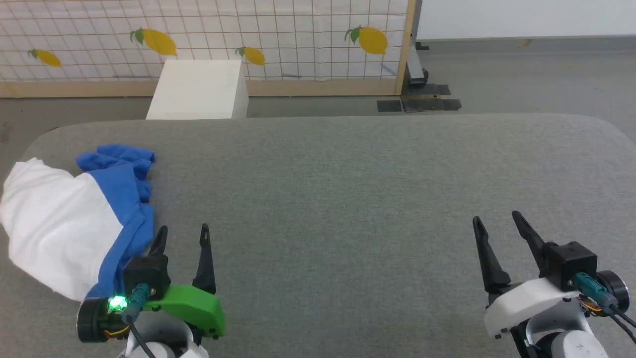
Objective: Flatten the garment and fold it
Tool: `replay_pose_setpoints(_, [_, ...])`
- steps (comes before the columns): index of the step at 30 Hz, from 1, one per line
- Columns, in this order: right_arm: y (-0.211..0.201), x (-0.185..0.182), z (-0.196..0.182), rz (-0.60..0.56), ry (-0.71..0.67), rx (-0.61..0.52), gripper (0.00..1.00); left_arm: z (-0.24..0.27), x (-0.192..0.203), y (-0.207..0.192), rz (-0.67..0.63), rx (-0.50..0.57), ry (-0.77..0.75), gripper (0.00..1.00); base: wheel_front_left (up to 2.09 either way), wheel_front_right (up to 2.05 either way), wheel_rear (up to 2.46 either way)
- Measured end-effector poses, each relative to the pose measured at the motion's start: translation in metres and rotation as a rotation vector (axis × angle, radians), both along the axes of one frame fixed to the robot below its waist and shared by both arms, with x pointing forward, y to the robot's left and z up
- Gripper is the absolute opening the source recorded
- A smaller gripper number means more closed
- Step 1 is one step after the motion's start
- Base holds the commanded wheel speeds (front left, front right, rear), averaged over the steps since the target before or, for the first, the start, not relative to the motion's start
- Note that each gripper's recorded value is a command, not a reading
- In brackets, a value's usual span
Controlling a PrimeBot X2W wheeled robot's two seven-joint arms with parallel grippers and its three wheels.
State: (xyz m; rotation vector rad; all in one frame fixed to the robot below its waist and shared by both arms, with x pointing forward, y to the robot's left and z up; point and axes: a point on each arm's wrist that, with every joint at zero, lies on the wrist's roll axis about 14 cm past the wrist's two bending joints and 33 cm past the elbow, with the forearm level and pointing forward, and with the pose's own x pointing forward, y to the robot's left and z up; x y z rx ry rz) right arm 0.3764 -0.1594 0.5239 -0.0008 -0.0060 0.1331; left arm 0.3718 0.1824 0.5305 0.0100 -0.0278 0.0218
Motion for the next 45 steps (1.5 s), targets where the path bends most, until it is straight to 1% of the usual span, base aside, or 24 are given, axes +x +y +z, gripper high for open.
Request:
replay_pose_setpoints(5, [0.006, 0.003, -0.002, 0.019, 0.0, 0.009, 1.0, 0.001, -0.004, 0.009, 0.029, -0.003, -0.008, 1.0, 0.0, 0.0, 0.0])
replay_pose_setpoints(6, [0.012, 0.006, -0.002, 0.035, 0.0, 0.011, 1.0, 0.001, -0.008, 0.016, 0.055, -0.008, -0.012, 1.0, 0.0, 0.0, 0.0])
replay_pose_setpoints(17, [0.037, 0.015, -0.004, 0.106, -0.003, 0.032, 1.0, 0.003, -0.026, 0.046, 0.153, -0.025, -0.034, 1.0, 0.0, 0.0, 0.0])
replay_pose_setpoints(30, [0.074, 0.024, -0.009, 0.208, 0.003, 0.06, 1.0, 0.001, -0.058, 0.08, 0.282, -0.044, -0.047, 1.0, 0.0, 0.0, 0.0])
replay_pose_setpoints(45, [0.106, 0.029, -0.017, 0.292, 0.017, 0.088, 1.0, -0.003, -0.089, 0.107, 0.399, -0.059, -0.06, 1.0, 0.0, 0.0, 0.0])
